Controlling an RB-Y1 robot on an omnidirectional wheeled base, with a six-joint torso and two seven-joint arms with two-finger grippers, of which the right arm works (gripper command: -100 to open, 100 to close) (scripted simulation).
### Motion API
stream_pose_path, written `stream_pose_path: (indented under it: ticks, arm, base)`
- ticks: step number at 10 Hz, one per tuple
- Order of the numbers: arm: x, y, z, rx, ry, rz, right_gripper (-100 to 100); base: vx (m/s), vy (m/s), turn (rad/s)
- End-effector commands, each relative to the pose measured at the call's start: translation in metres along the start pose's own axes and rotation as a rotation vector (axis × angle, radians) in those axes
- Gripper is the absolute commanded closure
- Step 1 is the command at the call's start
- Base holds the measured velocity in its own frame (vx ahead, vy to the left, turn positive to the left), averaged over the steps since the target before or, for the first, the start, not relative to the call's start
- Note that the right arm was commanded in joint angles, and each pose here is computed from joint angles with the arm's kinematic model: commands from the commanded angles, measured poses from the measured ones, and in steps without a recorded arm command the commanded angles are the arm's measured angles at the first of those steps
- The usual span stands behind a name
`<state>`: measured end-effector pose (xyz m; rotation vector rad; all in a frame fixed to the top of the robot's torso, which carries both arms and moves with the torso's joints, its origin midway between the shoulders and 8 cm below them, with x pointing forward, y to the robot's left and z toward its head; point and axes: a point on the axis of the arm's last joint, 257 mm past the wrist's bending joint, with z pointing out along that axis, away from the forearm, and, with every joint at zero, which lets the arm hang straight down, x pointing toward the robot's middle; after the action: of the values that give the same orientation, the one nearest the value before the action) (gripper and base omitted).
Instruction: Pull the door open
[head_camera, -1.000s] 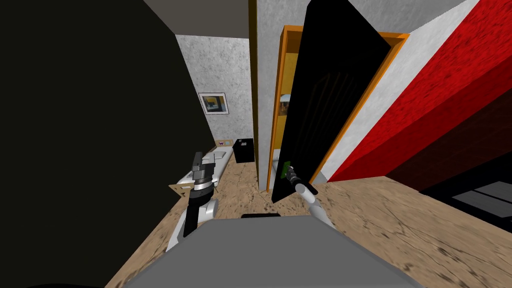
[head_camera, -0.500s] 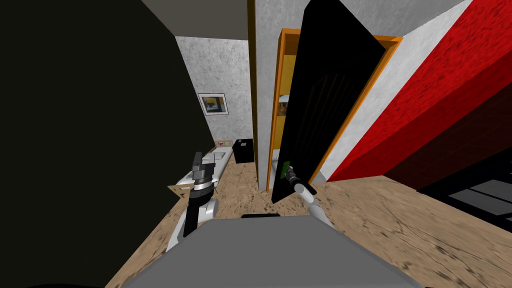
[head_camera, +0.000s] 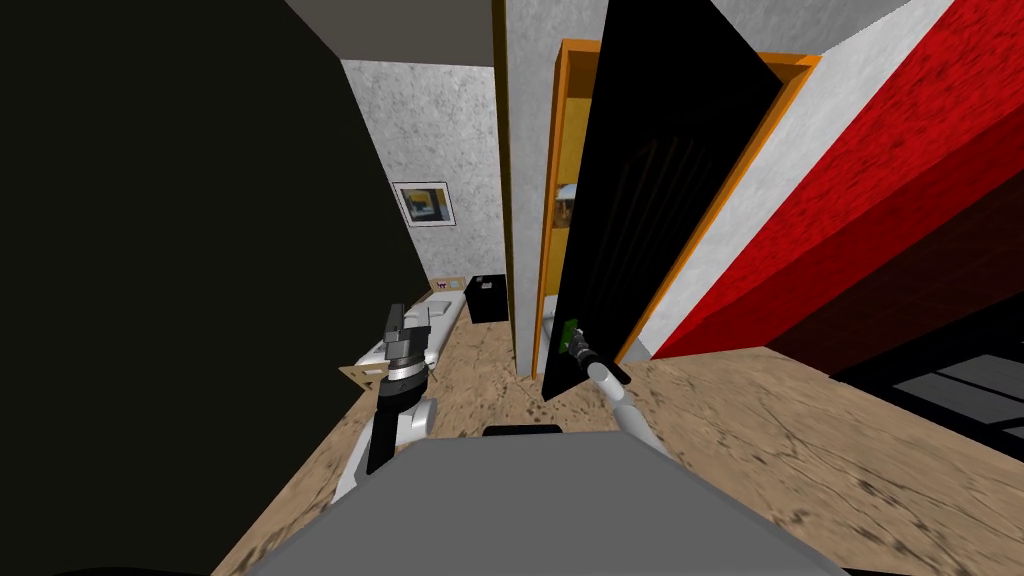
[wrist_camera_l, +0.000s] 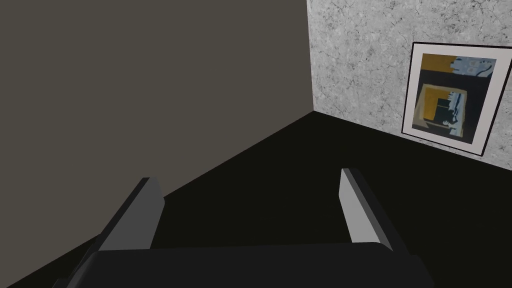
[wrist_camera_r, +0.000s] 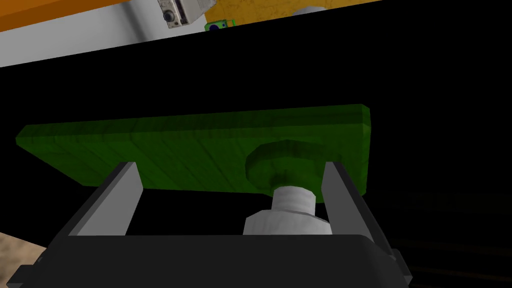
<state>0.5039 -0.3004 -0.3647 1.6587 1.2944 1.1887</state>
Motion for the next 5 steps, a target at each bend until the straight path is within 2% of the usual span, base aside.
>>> stream_pose_path:
  ticks: [1,2,5]
  arm:
    - [-0.0090,-0.0248,-0.0061,0.053,-0.004,0.052,100]
    - [-0.0064,-0.0263,-0.0060,0.059,0.005,0.080,100]
    - [-0.0064,-0.0263,-0.0060,0.059,0.005,0.080,100]
  base:
    - [-0.069,-0.056,0.011]
    - [-0.059,-0.050,-0.008]
    - [-0.023,-0.022,-0.007]
